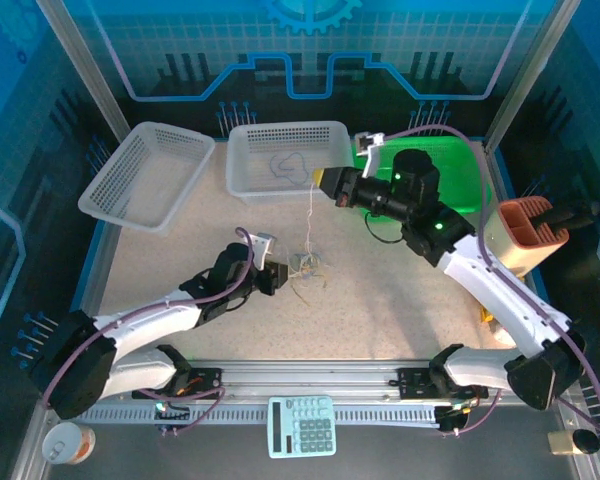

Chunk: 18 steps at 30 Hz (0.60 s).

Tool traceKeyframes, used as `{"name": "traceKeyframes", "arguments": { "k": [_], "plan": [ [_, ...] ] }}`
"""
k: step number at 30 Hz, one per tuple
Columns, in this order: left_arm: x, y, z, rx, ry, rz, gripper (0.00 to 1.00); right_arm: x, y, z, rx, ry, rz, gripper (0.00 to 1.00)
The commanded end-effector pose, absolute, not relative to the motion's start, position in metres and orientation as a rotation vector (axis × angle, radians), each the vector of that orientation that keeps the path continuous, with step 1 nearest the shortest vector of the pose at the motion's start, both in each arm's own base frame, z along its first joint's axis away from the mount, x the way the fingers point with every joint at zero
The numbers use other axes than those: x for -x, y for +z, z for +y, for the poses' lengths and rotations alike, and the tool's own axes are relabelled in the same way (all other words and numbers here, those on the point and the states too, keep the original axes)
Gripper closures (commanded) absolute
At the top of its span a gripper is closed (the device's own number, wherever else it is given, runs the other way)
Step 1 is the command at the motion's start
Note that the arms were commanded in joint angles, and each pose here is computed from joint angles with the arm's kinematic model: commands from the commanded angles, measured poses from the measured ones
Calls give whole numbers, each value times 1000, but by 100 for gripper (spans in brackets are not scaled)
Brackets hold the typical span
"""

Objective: Untangle the cables

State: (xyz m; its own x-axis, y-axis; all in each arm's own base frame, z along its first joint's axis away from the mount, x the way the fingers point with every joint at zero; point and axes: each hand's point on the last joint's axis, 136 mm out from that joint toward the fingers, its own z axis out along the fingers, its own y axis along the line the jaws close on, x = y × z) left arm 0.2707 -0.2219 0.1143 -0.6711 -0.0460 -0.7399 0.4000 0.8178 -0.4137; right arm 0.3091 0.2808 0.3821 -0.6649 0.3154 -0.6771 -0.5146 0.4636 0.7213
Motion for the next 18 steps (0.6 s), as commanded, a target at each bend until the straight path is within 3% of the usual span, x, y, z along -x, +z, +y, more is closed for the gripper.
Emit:
{"name": "traceKeyframes", "arguments": {
  "k": [1,9,18],
  "plan": [
    [-264,122,-216,-254,-717,2184,57,-306,390,285,189,1332,1878,100],
    [-257,150,-220,-298,-776,2124,20,-294,403,300,254,1349,1861,100],
    [-266,148,-233,-353,-779,2140,12,-281,423,317,310,1385,1820,100]
  ]
}}
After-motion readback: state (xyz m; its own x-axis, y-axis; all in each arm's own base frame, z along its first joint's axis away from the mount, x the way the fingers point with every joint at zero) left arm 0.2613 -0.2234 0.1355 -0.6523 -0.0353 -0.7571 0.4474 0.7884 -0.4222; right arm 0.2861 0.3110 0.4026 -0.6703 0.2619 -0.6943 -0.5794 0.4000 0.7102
